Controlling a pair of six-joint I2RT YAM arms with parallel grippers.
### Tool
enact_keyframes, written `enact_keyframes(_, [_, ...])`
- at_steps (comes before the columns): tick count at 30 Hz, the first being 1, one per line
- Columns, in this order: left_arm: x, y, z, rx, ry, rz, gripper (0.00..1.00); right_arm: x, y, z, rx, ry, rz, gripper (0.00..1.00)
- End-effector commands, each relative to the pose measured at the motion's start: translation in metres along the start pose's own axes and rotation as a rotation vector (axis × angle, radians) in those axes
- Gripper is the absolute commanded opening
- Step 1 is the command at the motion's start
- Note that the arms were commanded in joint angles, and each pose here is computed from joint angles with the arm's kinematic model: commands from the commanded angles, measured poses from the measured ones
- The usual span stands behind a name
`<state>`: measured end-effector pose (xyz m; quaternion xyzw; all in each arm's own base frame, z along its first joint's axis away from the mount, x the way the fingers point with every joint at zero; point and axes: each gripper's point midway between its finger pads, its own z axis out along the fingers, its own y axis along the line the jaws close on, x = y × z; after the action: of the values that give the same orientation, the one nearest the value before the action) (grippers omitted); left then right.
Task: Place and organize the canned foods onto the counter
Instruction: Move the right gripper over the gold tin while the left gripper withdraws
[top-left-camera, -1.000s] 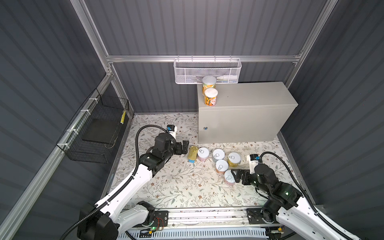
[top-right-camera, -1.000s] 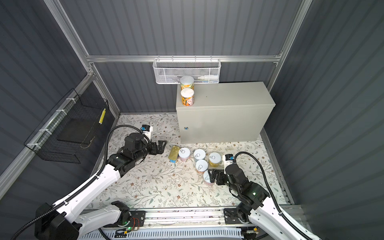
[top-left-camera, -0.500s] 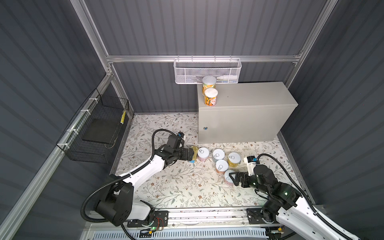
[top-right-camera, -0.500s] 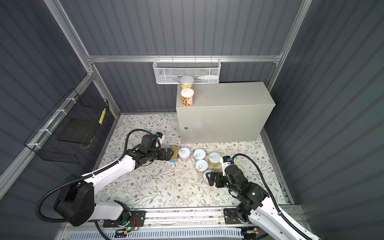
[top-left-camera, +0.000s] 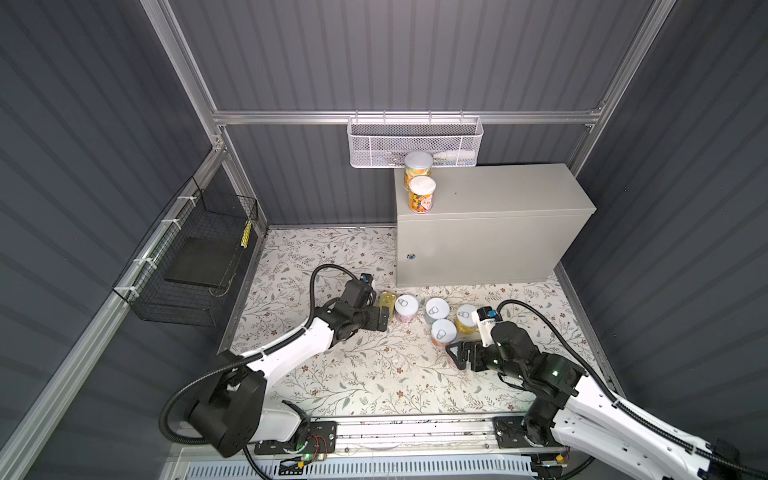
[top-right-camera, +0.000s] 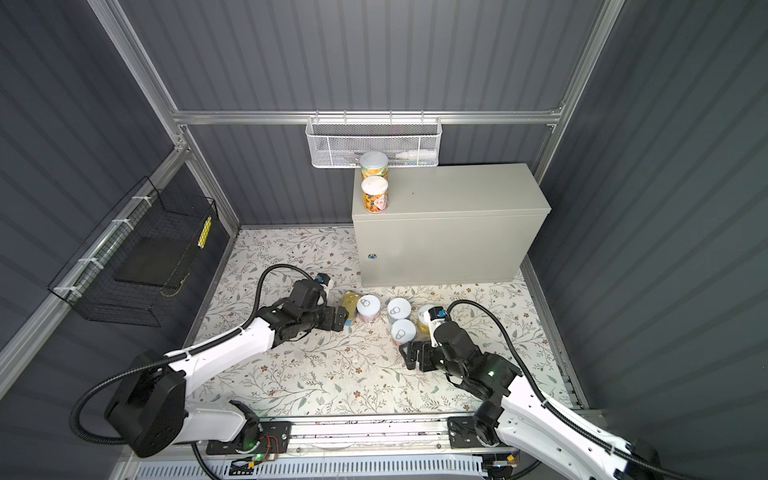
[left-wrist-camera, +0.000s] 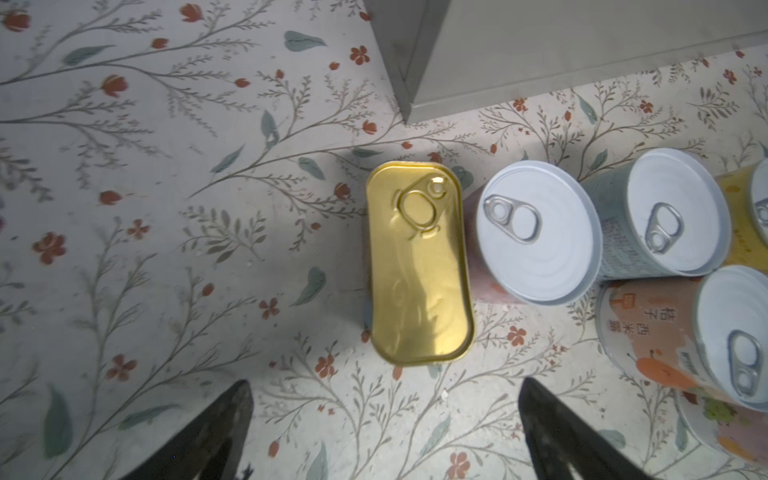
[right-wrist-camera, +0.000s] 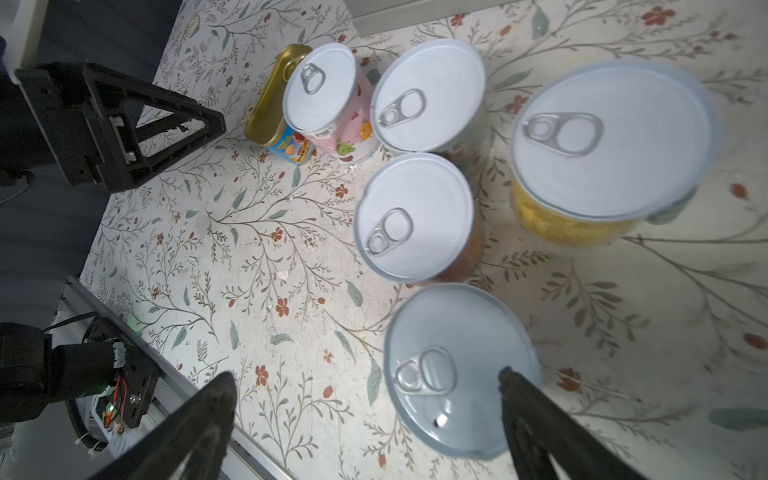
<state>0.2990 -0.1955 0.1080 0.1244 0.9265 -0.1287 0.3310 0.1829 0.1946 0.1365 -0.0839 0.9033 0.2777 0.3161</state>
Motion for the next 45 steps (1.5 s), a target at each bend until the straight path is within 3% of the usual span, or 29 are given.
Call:
enact_keyframes(1, [-0.006,0.027,-0.014,-0.121,-0.079,-0.064,1.0,-0.033,0.037,0.007,-0.039,-0.083,-0.047,0.99])
enact_keyframes(8, [0.0,0.064,-0.031,-0.24,-0.174,-0.175,1.0,-0.052,0.071,0.065,-0.062,-0.047,-0.063,0.99])
enact_keyframes(15, [0.003,0.089,-0.042,-0.327,-0.329,-0.155,1.0,-0.054,0.092,0.115,-0.058,0.039,-0.107,0.99])
enact_keyframes(23, [0.012,0.101,-0.055,-0.368,-0.377,-0.169,1.0,-0.048,0.121,0.159,-0.124,0.108,-0.095,0.93])
enact_keyframes(34, [0.012,0.1,-0.061,-0.35,-0.423,-0.169,1.0,-0.05,0.105,0.183,-0.001,0.103,-0.05,0.83])
enact_keyframes(45, [0.014,0.097,-0.049,-0.332,-0.399,-0.153,1.0,-0.059,0.106,0.205,0.019,0.089,-0.052,0.75])
